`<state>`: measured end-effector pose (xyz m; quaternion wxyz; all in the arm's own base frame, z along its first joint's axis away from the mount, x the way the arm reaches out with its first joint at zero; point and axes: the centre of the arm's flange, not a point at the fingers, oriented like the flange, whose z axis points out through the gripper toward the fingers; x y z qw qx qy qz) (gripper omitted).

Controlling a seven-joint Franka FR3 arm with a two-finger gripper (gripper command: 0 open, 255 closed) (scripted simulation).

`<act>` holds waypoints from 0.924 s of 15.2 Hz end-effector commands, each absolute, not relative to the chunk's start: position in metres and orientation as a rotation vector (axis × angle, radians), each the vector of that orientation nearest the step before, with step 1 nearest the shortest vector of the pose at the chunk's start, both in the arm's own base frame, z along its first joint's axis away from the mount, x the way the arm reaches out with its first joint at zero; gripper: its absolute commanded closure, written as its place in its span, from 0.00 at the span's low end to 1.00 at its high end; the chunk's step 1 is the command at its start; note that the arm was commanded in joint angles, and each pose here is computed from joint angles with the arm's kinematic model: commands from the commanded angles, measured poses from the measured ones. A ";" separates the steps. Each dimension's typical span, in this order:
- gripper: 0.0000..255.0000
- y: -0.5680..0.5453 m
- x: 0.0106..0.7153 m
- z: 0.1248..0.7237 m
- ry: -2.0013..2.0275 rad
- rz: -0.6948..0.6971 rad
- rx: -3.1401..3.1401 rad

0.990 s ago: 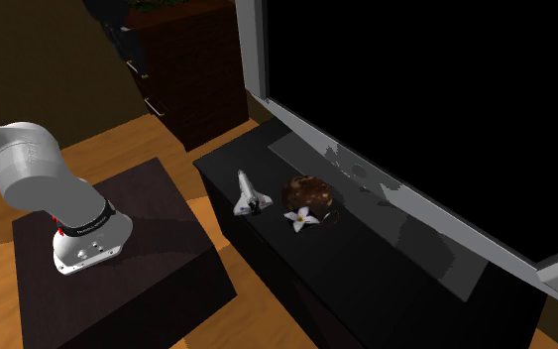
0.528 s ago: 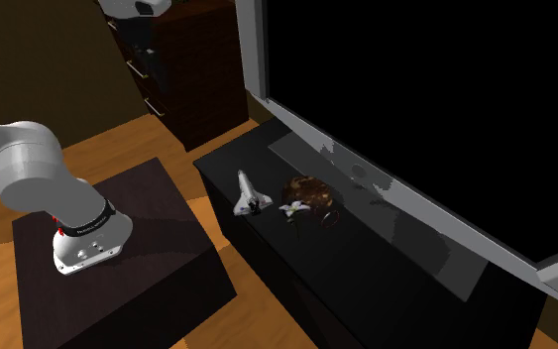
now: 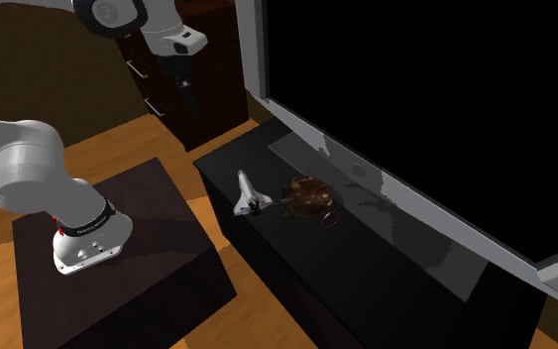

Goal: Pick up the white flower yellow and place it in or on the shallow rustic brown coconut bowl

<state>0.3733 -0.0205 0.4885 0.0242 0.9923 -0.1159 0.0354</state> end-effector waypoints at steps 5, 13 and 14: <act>0.00 -0.058 0.406 0.431 -0.597 0.153 2.976; 0.00 -0.119 0.441 0.363 -0.895 0.203 2.823; 0.00 -0.128 0.445 0.355 -0.931 0.209 2.802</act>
